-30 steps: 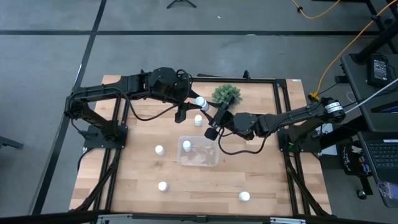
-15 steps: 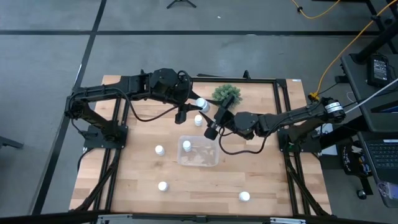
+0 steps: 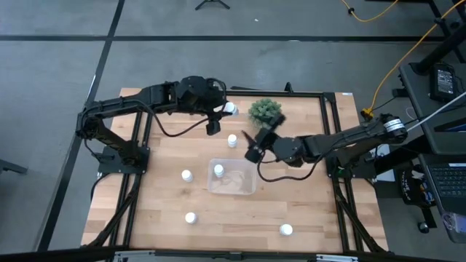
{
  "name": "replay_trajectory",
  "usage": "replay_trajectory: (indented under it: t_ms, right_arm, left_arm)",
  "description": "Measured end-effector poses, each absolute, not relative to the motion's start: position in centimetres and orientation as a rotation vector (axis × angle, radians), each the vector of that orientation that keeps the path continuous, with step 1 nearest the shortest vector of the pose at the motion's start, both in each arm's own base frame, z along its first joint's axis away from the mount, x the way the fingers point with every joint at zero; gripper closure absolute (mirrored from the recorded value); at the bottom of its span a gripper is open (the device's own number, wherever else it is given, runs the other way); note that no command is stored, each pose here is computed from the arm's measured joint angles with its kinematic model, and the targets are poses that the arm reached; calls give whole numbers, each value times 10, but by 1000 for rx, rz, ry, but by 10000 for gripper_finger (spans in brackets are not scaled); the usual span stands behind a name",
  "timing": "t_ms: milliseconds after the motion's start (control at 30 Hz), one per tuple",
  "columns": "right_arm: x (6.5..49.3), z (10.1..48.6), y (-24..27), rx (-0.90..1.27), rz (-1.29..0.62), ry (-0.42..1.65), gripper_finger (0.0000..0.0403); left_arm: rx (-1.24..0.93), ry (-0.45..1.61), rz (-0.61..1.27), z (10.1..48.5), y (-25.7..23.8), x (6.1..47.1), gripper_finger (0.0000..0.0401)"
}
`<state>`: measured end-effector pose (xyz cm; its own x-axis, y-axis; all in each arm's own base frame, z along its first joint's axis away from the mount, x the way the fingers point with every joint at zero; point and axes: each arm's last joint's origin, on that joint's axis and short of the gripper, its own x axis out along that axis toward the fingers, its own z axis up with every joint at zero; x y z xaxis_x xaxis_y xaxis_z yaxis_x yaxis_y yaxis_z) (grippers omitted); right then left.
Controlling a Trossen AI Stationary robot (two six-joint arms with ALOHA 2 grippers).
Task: Pick and place pill bottles into a basket
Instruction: Put the white medicine bottle into the transparent bin
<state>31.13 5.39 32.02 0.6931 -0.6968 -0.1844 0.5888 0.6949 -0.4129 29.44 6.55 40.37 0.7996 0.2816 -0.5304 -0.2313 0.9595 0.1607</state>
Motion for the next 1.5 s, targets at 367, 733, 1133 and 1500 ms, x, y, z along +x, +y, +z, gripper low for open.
replay_trajectory:
  t_ms: [367,733,1133,1500]
  right_arm:
    - [198,341,35,-70,-844,499,101]
    - [103,383,15,-92,-724,351,101]
    - [51,394,-4,-147,-591,275,101]
    - [44,394,-7,-176,-557,273,101]
  left_arm:
    - [72,591,86,402,44,297,252]
    - [-20,725,113,358,16,341,252]
    - [-181,740,213,314,-24,383,252]
    - [-164,794,233,303,-54,380,252]
